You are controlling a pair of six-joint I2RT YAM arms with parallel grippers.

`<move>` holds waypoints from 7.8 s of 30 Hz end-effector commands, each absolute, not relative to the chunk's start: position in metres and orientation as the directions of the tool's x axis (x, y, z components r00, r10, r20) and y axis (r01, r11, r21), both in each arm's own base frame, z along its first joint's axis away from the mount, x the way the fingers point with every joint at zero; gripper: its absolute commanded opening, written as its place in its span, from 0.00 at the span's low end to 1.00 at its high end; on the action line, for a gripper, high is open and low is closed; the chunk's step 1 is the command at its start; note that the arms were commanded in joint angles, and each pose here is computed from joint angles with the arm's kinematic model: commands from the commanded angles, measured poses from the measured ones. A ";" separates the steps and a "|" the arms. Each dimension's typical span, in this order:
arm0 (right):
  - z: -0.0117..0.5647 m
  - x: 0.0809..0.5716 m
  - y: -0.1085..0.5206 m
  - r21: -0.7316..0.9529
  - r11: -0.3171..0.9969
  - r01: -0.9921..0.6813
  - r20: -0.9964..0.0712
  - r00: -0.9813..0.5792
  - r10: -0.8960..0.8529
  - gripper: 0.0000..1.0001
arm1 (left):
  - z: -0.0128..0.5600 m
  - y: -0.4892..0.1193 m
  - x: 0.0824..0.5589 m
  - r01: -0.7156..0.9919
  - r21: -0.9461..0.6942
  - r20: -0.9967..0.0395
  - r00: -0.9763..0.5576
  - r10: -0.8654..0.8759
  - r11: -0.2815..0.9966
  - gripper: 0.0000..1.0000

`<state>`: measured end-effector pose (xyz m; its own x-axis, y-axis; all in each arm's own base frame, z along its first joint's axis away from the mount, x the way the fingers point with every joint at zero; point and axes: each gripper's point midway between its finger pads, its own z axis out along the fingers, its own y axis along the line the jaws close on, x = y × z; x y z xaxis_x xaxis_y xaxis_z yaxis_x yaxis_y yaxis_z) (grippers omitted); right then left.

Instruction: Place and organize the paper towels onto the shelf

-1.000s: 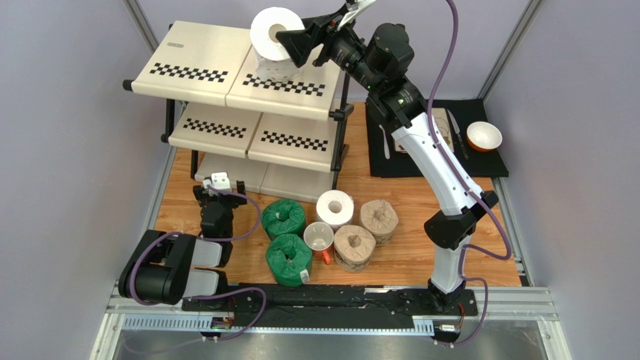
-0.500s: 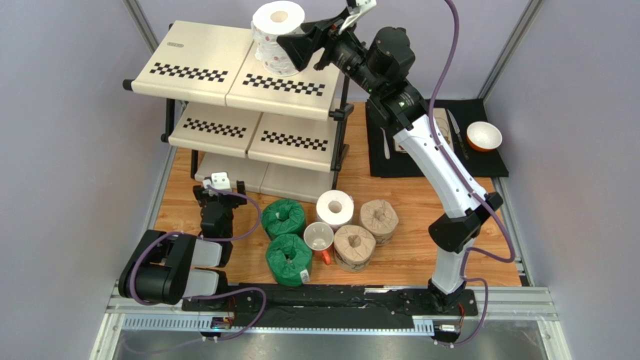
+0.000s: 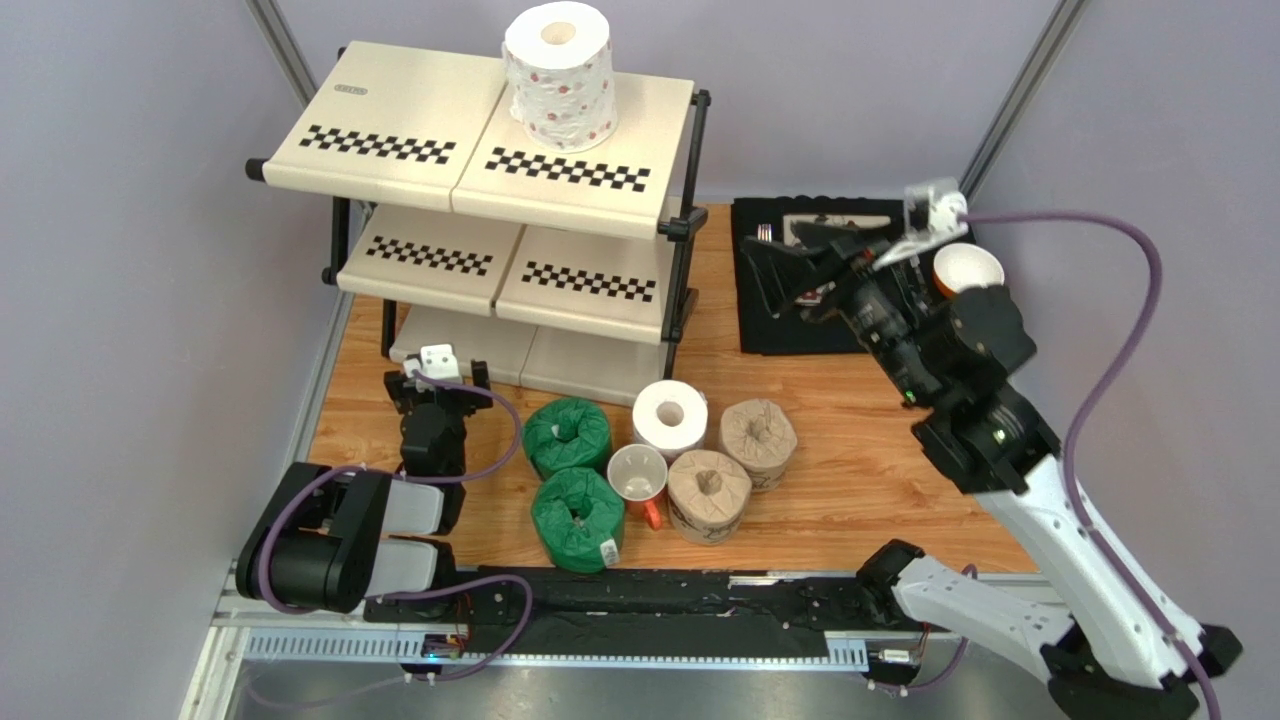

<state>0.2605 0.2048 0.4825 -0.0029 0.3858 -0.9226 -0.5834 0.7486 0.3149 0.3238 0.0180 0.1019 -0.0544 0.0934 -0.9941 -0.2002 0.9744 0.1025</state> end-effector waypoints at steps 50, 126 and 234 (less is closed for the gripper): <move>0.264 0.204 0.116 0.379 0.902 -0.204 -0.885 -0.365 0.289 0.80 | 0.204 -0.220 0.224 0.713 -0.309 -0.935 -0.350 -0.062 0.629 0.98; 0.250 0.190 0.094 0.380 0.915 -0.135 -0.874 -0.375 0.308 0.80 | 0.172 -0.309 0.251 0.749 -0.150 -0.921 -0.344 0.185 0.646 0.32; 0.251 0.189 0.091 0.387 0.913 -0.131 -0.878 -0.355 0.322 0.79 | 0.619 -0.082 0.307 -0.001 0.285 -0.861 0.439 0.257 0.958 0.21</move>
